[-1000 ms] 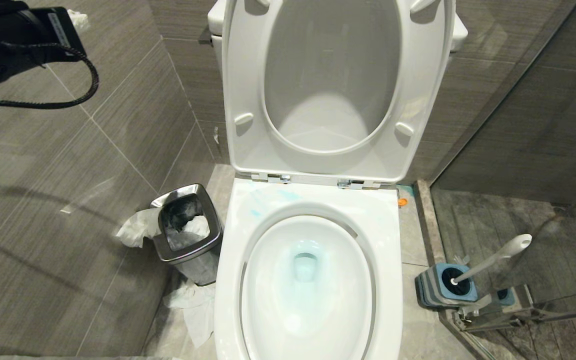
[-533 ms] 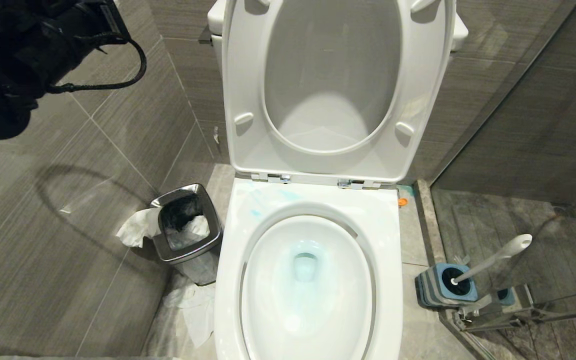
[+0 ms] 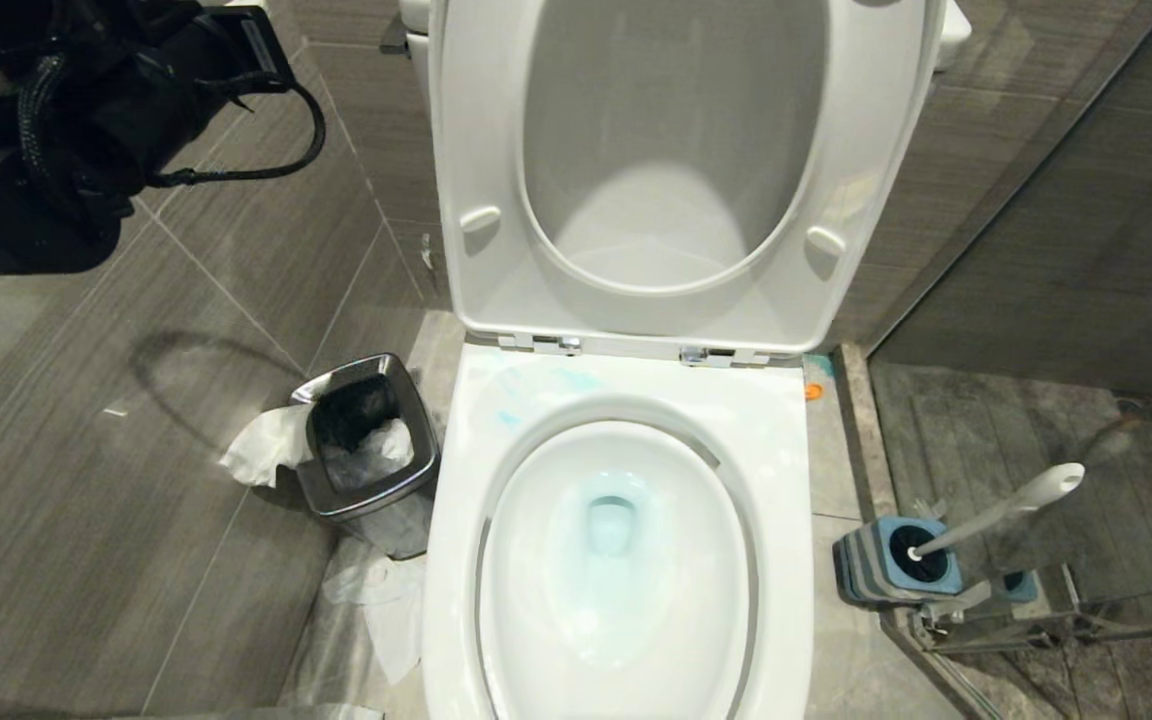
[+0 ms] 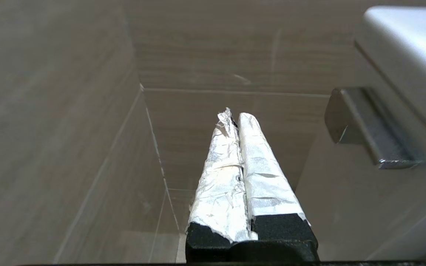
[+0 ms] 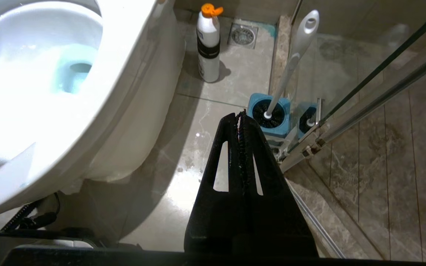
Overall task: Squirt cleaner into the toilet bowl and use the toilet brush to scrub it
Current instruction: Flush the toilet
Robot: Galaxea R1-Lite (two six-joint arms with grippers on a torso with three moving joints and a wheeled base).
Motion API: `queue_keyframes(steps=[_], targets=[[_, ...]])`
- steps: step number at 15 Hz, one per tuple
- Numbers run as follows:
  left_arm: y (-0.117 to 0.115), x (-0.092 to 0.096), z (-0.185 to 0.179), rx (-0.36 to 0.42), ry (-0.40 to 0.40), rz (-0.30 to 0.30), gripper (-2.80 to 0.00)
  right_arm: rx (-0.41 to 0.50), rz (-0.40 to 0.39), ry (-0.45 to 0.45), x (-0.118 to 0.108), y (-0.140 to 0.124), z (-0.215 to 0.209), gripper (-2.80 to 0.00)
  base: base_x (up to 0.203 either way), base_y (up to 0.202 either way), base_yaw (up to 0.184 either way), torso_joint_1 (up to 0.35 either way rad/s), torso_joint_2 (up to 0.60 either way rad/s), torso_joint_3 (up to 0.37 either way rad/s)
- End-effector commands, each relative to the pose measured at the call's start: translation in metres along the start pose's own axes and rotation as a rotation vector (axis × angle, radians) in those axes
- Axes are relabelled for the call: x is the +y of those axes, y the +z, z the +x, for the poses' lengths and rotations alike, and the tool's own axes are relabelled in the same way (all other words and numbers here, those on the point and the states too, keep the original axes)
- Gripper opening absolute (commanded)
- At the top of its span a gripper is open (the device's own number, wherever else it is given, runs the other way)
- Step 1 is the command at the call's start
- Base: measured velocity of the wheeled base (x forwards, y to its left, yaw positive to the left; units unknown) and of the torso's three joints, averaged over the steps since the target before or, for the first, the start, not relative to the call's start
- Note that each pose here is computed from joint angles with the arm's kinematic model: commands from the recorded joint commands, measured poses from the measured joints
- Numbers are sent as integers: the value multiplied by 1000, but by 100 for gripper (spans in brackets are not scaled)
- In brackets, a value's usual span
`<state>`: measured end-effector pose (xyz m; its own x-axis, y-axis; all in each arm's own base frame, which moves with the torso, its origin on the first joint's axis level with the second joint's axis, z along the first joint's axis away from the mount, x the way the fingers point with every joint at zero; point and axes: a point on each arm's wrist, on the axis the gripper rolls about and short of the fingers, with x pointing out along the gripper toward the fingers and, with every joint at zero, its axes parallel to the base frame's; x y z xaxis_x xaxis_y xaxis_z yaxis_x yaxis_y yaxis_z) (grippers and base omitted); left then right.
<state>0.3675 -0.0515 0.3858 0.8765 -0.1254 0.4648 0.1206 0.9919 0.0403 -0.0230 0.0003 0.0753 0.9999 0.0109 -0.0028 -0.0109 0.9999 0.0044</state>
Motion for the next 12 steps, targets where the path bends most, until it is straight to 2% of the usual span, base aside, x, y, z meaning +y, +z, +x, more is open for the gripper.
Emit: queue_keyframes(steps=[1, 5, 10, 12], targets=[[5, -4, 0, -21, 10, -6, -280, 2, 0, 0, 0, 0, 0, -280, 0, 0, 0, 0, 7, -189], [17, -7, -1, -72, 21, -10, -280, 2, 0, 0, 0, 0, 0, -280, 0, 0, 0, 1, 4, -189], [41, -13, -11, -128, -6, -25, -280, 2, 0, 1, 0, 0, 0, -280, 0, 0, 0, -1, 0, -23], [53, -21, -17, -111, -33, -40, -280, 2, 0, 1, 0, 0, 0, -280, 0, 0, 0, 0, 0, 0]])
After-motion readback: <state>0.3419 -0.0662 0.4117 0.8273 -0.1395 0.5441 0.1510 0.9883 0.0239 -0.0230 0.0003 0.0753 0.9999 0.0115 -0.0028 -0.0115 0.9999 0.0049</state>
